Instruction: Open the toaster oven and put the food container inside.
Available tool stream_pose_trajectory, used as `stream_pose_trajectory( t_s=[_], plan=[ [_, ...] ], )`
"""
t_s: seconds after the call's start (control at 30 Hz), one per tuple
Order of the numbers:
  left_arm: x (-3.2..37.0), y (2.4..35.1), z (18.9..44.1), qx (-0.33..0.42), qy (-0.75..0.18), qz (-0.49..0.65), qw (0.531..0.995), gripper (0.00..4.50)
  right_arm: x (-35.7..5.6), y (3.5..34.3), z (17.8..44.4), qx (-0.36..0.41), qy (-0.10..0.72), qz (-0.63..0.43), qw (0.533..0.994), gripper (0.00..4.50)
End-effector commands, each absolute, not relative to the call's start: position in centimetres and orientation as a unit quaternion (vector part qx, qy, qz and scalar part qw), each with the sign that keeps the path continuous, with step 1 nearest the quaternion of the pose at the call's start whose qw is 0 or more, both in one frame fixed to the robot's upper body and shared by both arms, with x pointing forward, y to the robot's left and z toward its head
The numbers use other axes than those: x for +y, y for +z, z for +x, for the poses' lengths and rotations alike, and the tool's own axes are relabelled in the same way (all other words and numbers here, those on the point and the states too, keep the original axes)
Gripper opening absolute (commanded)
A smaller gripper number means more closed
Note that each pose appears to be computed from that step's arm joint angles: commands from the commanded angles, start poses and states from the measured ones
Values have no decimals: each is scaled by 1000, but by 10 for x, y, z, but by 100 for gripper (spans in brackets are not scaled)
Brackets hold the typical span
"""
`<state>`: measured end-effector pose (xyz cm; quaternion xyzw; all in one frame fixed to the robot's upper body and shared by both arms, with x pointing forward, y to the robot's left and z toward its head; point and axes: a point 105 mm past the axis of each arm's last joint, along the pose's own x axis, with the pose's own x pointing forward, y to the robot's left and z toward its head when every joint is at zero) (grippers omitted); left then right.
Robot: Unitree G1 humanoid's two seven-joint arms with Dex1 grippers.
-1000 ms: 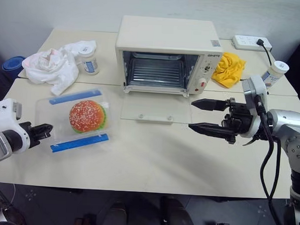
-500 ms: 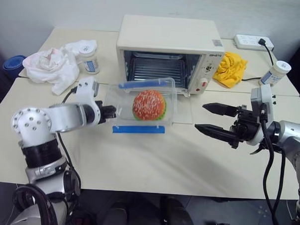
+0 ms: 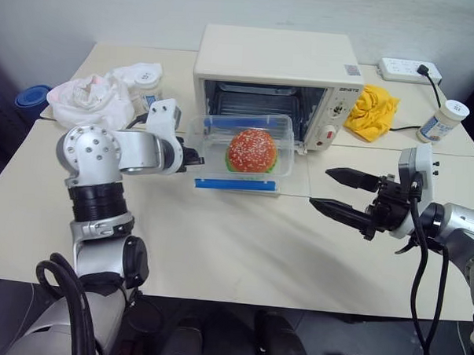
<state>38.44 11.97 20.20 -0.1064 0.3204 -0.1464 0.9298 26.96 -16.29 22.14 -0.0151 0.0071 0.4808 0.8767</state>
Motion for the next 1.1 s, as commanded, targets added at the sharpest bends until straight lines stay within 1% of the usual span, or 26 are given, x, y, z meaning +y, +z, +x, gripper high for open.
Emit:
stream_pose_trajectory(
  t_s=[0.03,0.13,0.2,0.23,0.33,0.4,0.5,0.57,0.6,0.63,0.67,0.73,0.77,0.8,0.9,0.97,1.0,1.1],
  plan=[
    [113,219,391,297,-157,-104,936,185,-158,232,264,-23,486,-26,873,450],
    [117,225,395,285,-148,-98,942,274,-158,231,264,-23,482,-27,875,450],
    [123,229,396,264,-149,-116,946,331,-159,228,262,-19,478,-28,878,450],
    [125,230,396,254,-152,-121,947,331,-160,228,260,-18,476,-28,879,450],
    [126,242,384,207,-206,-139,946,331,-164,226,254,-12,470,-20,882,450],
    [132,255,373,163,-255,-196,933,331,-164,222,251,-5,466,-11,884,450],
    [143,274,357,101,-312,-233,915,331,-161,217,247,4,466,2,885,450],
    [148,291,331,51,-402,-221,887,292,-155,211,242,16,474,12,880,411],
    [149,291,316,46,-443,-196,874,275,-151,208,241,21,480,16,877,391],
    [148,281,304,61,-470,-158,867,244,-147,205,241,25,483,18,875,357],
    [148,265,297,88,-479,-104,867,217,-144,202,242,29,484,19,875,327],
    [154,223,291,145,-479,21,866,153,-139,195,246,40,487,10,872,258],
    [156,210,288,161,-488,56,856,127,-137,192,248,44,489,6,871,228],
    [155,205,285,163,-502,65,847,98,-135,190,250,46,491,5,870,193],
    [143,203,283,144,-540,70,827,5,-129,188,255,45,497,9,867,90],
    [132,203,287,131,-552,70,820,0,-124,185,259,45,503,5,863,20],
    [128,203,290,126,-555,67,819,0,-121,183,261,45,503,2,863,4],
    [117,198,303,127,-548,65,824,0,-117,174,281,54,474,-21,878,4]
  ],
)
